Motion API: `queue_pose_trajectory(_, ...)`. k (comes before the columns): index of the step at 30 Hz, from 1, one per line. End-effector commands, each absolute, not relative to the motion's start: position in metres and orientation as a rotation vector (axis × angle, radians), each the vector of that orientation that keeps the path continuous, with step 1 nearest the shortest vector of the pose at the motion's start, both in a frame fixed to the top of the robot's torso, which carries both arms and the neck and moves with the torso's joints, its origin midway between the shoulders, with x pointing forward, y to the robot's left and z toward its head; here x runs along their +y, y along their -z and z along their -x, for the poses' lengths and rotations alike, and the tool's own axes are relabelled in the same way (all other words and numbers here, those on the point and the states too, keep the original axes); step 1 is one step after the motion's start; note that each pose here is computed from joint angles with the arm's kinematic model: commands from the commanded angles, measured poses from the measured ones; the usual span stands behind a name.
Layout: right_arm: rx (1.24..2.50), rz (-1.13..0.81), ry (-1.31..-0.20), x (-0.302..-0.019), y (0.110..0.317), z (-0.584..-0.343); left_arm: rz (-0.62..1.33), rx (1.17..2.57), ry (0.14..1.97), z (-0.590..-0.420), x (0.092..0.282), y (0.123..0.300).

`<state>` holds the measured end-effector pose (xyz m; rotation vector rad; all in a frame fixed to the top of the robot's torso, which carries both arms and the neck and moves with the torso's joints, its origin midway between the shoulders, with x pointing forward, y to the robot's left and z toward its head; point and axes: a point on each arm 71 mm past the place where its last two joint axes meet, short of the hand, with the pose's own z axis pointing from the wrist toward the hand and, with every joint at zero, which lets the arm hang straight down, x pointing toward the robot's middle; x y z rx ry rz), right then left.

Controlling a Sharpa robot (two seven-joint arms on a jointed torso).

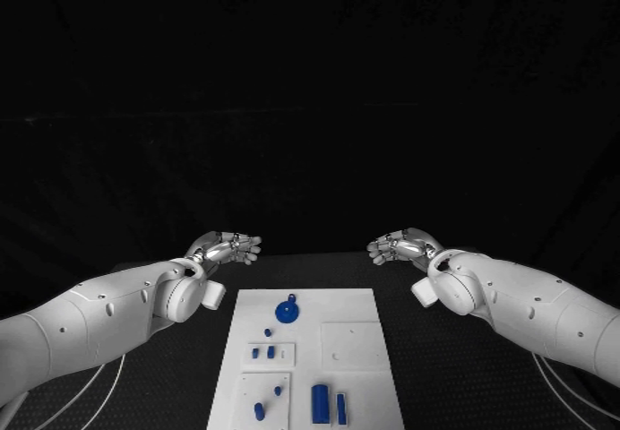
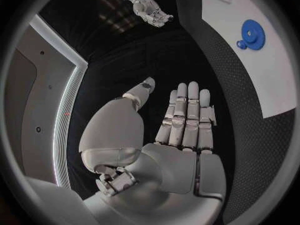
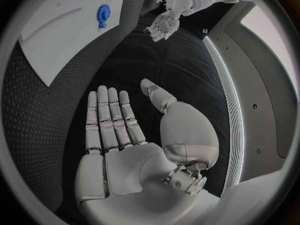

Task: Assemble the parts on the task board

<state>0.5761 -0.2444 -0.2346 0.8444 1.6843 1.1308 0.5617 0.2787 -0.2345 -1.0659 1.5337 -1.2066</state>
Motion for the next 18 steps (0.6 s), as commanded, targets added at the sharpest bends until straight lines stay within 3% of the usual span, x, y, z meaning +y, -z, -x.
queue_pose_trajectory(1,1.636,-0.861,-1.214,-0.243,0.231,-0.576,1.084,1.505,1.265,-0.562,0.279,0.233)
queue_pose_trajectory(2,1.636,-0.860,-1.217,-0.242,0.231,-0.575,1.083,1.506,1.269,-0.562,0.279,0.233)
queue_pose_trajectory(3,1.671,-0.852,-1.147,-0.245,0.234,-0.576,1.073,1.528,1.212,-0.562,0.280,0.235)
queue_pose_trajectory(11,1.615,-0.880,-1.178,-0.239,0.233,-0.568,1.089,1.492,1.222,-0.553,0.269,0.238)
queue_pose_trajectory(18,1.474,-0.966,-1.239,-0.223,0.232,-0.544,1.132,1.399,1.238,-0.528,0.242,0.240)
